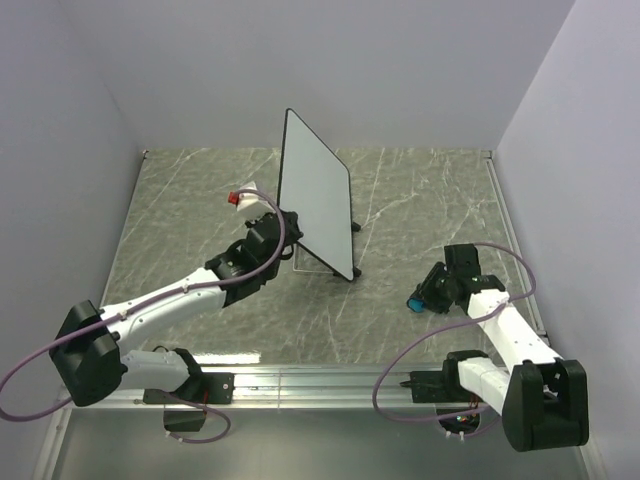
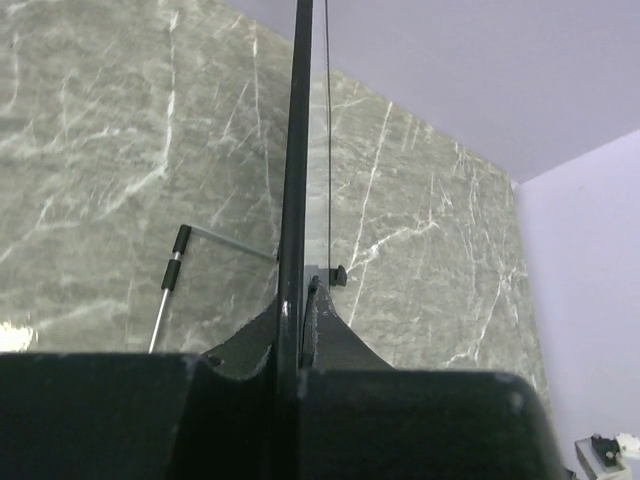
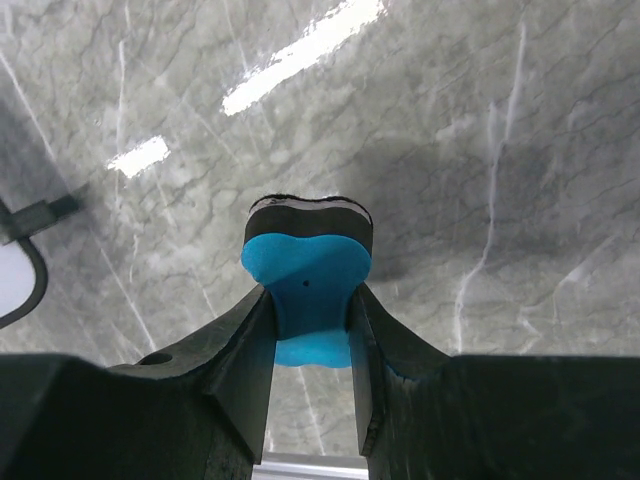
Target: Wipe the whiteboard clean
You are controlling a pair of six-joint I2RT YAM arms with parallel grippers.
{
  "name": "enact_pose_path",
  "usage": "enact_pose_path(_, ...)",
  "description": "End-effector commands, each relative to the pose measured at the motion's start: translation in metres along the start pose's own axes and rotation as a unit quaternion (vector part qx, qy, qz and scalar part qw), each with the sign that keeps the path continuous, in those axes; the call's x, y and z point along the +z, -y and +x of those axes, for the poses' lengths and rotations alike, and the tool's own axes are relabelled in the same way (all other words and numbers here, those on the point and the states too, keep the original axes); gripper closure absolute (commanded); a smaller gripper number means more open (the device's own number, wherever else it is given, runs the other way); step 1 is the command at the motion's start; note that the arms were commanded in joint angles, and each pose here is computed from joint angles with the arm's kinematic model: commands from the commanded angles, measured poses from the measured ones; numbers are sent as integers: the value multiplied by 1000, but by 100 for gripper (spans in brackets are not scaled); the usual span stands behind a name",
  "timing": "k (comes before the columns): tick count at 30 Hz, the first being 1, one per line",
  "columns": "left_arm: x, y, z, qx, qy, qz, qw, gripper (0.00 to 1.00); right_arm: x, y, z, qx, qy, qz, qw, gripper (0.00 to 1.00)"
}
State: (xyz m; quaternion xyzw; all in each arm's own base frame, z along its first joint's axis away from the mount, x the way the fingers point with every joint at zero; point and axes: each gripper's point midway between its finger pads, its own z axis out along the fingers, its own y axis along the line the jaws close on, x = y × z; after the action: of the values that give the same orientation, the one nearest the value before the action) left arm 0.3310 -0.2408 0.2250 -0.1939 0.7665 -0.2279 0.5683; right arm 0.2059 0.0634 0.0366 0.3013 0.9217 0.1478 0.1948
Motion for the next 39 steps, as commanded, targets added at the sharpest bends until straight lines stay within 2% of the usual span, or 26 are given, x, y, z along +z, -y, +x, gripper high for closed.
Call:
enact_pose_path(1,-60,-149,100,285,-214,-178,917,100,-6,-7,-1,2,2,-18,1000,100)
enact_pose_path(5,-71,-152,113,278,-229,-188,914,99,-1,-13,-5,12,9,-31,999,98)
enact_pose_path(7,-77,-158,119,294,-238,-204,903,94,1,-20,-13,14,16,-41,999,79)
enact_pose_path(8,-78,-158,122,291,-239,-209,902,93,4,-20,-13,14,12,-36,999,58)
enact_pose_path(11,-84,-157,126,305,-239,-216,896,87,9,-27,-23,16,15,-35,999,36)
enact_pose_path(13,-88,-161,127,312,-241,-225,891,81,10,-32,-28,15,17,-38,999,34)
enact_pose_path(20,-97,-155,125,304,-235,-217,898,73,10,-33,-30,17,20,-41,999,30)
enact_pose_path(24,-101,-150,121,318,-228,-219,894,62,9,-29,-25,18,20,-43,999,28)
enact_pose_path(32,-107,-124,111,351,-212,-210,888,55,2,-28,-21,19,27,-53,998,27)
enact_pose_path(36,-109,-111,104,373,-206,-208,880,44,-1,-29,-19,19,28,-60,998,25)
enact_pose_path(38,-109,-100,101,372,-202,-202,883,38,-2,-31,-19,20,30,-65,997,24)
enact_pose_path(39,-110,-98,100,381,-200,-200,880,33,-2,-30,-18,22,30,-66,997,24)
